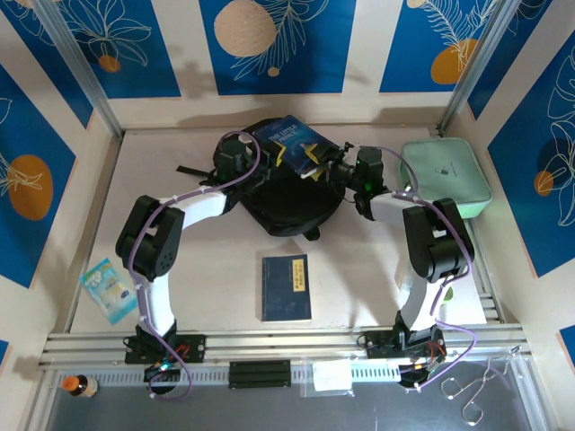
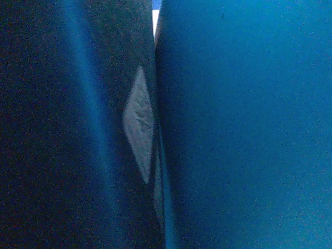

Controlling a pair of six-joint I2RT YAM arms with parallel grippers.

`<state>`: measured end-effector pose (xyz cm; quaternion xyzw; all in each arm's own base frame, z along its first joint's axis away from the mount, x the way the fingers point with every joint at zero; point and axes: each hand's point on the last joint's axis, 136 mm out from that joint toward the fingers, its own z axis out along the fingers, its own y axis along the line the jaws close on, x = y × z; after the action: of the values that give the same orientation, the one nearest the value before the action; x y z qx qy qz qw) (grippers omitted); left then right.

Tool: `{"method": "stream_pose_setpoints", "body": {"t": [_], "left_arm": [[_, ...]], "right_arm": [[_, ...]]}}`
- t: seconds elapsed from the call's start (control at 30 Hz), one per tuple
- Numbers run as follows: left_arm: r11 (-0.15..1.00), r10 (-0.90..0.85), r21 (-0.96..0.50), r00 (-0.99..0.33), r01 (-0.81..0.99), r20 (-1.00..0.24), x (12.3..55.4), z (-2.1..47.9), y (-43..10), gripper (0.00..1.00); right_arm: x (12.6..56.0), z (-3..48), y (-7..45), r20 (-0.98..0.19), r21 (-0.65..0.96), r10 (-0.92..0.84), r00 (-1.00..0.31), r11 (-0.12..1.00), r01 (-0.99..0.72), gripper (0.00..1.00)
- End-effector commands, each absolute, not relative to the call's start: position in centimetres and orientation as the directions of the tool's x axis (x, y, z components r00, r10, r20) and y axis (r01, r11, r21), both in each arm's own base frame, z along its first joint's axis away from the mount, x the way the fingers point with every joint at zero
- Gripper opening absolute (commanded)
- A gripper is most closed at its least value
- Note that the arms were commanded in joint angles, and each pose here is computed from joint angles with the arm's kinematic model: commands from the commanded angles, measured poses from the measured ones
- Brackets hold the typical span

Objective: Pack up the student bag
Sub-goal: Pass the book.

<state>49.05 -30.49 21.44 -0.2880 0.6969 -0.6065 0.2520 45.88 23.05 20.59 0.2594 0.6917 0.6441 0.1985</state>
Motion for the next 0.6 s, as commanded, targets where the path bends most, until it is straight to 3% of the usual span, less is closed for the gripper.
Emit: {"method": "stream_pose_setpoints", "body": {"t": [0.0,0.17,0.33,0.43,0.57], "left_arm": [[0.094,-0.671,-0.995,-0.741,-0.040,-0.034,48.8,22.9,-31.3,0.00],[0.119,-0.661,-0.993,-0.748,-0.027,-0.059,48.4,22.6,-31.3,0.01],[0.210,-0.615,-0.978,-0.777,0.003,-0.135,47.2,21.8,-31.3,0.28],[0.312,-0.557,-0.949,-0.798,0.055,-0.230,46.3,20.7,-31.2,0.50],[0.479,-0.418,-0.863,-0.822,0.161,-0.386,45.2,18.6,-31.4,0.61]], "right_arm": [[46.3,21.3,22.5,0.032,0.997,0.634,-0.773,0.037,0.072,0.43],[45.8,21.3,22.8,0.016,0.993,0.600,-0.800,0.081,0.081,0.24],[45.1,21.5,22.0,-0.041,0.988,0.602,-0.798,0.145,0.059,0.03],[44.7,22.1,20.5,-0.087,0.981,0.613,-0.785,0.189,0.039,0.00],[44.1,23.1,17.9,-0.154,0.967,0.622,-0.768,0.253,0.011,0.00]]}}
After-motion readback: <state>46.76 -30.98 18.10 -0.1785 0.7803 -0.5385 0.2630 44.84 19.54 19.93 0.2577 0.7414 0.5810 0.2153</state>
